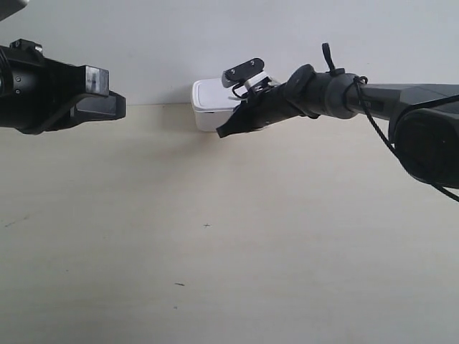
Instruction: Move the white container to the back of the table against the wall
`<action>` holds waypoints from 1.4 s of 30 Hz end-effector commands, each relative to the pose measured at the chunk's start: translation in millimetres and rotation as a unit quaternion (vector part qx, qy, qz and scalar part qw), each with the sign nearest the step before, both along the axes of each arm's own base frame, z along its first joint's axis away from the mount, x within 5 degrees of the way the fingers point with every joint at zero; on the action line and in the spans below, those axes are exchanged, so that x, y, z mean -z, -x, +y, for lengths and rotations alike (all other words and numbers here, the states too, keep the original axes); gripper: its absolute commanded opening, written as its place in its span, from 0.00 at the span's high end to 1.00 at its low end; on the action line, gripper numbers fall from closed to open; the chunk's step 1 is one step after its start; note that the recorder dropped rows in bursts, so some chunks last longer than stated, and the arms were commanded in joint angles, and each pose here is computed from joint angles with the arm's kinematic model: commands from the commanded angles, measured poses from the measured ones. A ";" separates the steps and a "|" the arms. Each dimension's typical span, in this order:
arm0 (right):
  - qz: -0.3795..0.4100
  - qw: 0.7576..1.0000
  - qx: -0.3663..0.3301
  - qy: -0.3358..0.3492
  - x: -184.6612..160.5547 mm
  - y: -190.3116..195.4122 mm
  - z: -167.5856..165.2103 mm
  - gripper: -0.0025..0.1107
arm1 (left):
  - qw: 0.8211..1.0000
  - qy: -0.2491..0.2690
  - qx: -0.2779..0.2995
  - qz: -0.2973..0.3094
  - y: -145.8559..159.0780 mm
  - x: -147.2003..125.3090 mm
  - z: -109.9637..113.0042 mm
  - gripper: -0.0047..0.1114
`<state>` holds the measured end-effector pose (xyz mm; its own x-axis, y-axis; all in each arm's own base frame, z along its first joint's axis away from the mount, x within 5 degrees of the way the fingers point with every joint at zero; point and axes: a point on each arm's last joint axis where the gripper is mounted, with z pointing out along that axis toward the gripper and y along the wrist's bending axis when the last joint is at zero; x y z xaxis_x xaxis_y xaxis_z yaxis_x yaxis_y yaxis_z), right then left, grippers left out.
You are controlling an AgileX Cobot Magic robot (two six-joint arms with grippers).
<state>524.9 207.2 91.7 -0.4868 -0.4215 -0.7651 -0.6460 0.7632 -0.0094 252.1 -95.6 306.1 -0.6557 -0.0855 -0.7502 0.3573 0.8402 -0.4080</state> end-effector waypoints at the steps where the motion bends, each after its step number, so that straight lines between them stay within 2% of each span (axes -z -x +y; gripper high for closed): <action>1: 0.005 1.000 -0.026 -0.015 -11.8 1.6 1.9 0.98 | 1.000 0.001 -0.003 -0.006 1.1 -2.3 0.6 0.96; 8: 0.020 0.998 -0.026 -0.045 -39.2 5.5 2.5 0.98 | 1.000 0.001 -0.004 -0.007 1.0 -2.4 0.7 0.96; 12: 0.030 0.996 -0.013 -0.080 -84.5 8.3 -10.1 0.98 | 1.000 -0.021 0.003 -0.013 1.1 -1.0 1.9 0.96; 14: 0.031 0.994 0.022 -0.099 -118.1 7.5 -32.4 0.98 | 0.999 -0.021 -0.001 -0.025 3.3 -5.7 3.4 0.96; 18: 0.036 0.989 0.041 -0.137 -173.0 14.6 -76.3 0.98 | 0.992 -0.043 -0.021 -0.119 23.9 -38.6 15.0 0.96; 22: 0.015 0.985 0.062 -0.160 -227.3 37.2 -100.7 0.98 | 0.972 -0.088 -0.020 -0.217 63.0 -73.4 29.3 0.96; 25: -0.006 0.982 0.074 -0.174 -251.2 54.3 -105.9 0.98 | 0.963 -0.113 -0.039 -0.240 80.6 -83.5 38.7 0.96; 28: -0.028 0.979 0.089 -0.179 -270.0 74.0 -110.7 0.98 | 0.961 -0.145 -0.069 -0.225 96.2 -85.3 50.4 0.96; 31: -0.041 0.974 0.113 -0.190 -278.4 94.5 -116.1 0.98 | 0.965 -0.156 -0.122 -0.173 107.4 -80.3 63.1 0.96; 34: -0.061 0.968 0.144 -0.198 -285.1 117.4 -123.5 0.98 | 0.959 -0.172 -0.186 -0.129 115.2 -67.5 76.8 0.96; 37: -0.080 0.961 0.174 -0.197 -285.4 140.4 -131.8 0.98 | 0.953 -0.156 -0.241 -0.100 123.1 -51.7 85.6 0.96; 42: -0.104 0.948 0.220 -0.204 -282.3 184.7 -144.8 0.98 | 0.953 -0.102 -0.277 -0.072 136.1 -22.0 89.0 0.96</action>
<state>362.1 71.1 369.8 -0.4117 0.0922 -0.9067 -0.3312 0.9117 0.2431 122.1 -8.8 341.7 -0.4511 -0.1450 -0.8806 -0.0780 0.9893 -0.1229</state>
